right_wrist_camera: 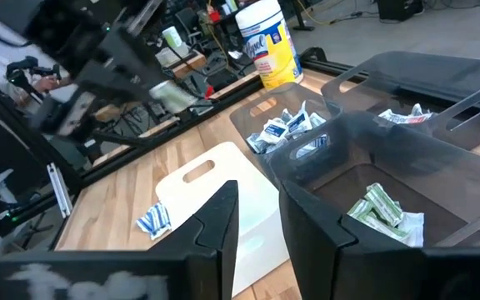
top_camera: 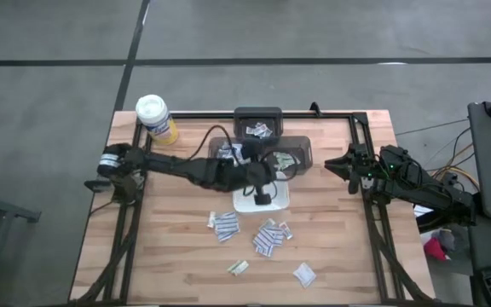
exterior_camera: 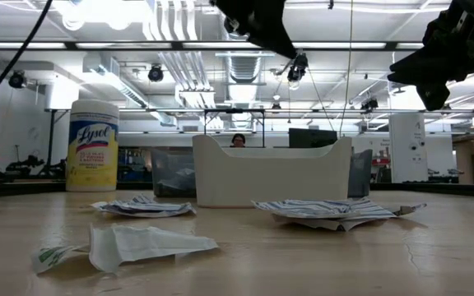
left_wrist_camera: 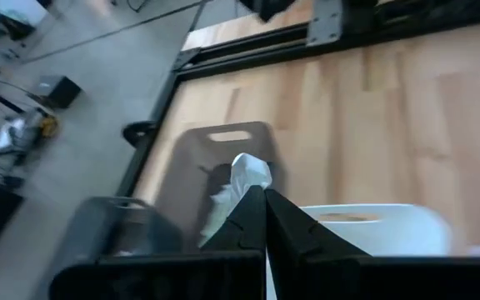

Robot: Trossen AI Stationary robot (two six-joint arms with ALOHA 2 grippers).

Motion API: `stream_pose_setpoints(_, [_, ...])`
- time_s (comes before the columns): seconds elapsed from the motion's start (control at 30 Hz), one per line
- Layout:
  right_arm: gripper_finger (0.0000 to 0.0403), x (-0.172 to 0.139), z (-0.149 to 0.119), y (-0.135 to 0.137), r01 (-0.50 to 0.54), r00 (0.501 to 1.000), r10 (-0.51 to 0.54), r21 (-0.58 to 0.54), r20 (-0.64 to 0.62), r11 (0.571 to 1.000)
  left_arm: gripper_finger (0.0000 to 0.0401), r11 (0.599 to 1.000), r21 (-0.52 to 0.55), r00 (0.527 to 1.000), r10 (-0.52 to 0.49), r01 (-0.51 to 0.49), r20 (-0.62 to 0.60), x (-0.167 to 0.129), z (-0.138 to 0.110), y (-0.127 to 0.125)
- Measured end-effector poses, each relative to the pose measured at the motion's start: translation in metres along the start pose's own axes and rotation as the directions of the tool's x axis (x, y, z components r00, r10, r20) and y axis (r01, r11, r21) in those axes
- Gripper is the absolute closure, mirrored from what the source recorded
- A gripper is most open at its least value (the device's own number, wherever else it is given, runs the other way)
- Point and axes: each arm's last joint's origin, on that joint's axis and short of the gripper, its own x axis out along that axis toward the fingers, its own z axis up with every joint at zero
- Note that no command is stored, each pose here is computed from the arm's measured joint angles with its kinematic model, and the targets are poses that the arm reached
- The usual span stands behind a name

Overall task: Pick & Place First Aid Supplies
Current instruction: Put the green bandage into the bottom right black bin

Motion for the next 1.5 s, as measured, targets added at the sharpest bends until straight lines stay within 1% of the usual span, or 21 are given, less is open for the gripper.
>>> stream_pose_setpoints(0.23, [0.0329,0.000,0.000,0.000,0.001,1.000,-0.001,0.000,-0.001,1.000,0.0401,0.996,0.086,0.999,0.026,-0.024,-0.028,0.017,-0.006,0.033])
stream_pose_setpoints(0.4, [0.0335,0.000,0.000,0.000,0.001,1.000,-0.001,0.000,-0.001,1.000,0.0401,0.992,0.125,0.999,0.013,-0.009,-0.038,0.025,-0.011,0.053])
stream_pose_setpoints(0.67, [0.0324,0.000,0.000,0.000,0.000,1.000,0.000,0.000,-0.001,1.000,0.0401,0.995,0.100,0.999,-0.004,0.009,-0.050,0.039,-0.016,0.078])
stream_pose_setpoints(0.8, [0.0318,0.000,0.000,0.000,0.000,1.000,0.000,0.000,0.001,1.000,0.0401,0.995,0.095,0.998,-0.021,0.027,-0.064,0.054,-0.015,0.082])
stream_pose_setpoints(1.0, [0.0314,0.000,0.000,0.000,0.000,1.000,0.000,0.004,0.000,1.000,0.0401,0.987,0.150,0.989,-0.038,0.060,-0.146,0.080,-0.012,0.078])
stream_pose_setpoints(1.27, [0.0326,0.000,0.000,0.000,0.001,1.000,-0.001,0.004,-0.001,1.000,0.0401,0.976,0.181,0.948,-0.063,0.125,-0.313,0.117,-0.026,0.073])
stream_pose_setpoints(1.5, [0.0335,0.000,0.000,0.000,0.002,1.000,-0.002,0.004,-0.002,1.000,0.0401,0.971,0.160,0.926,-0.107,0.175,-0.362,0.134,-0.036,0.075])
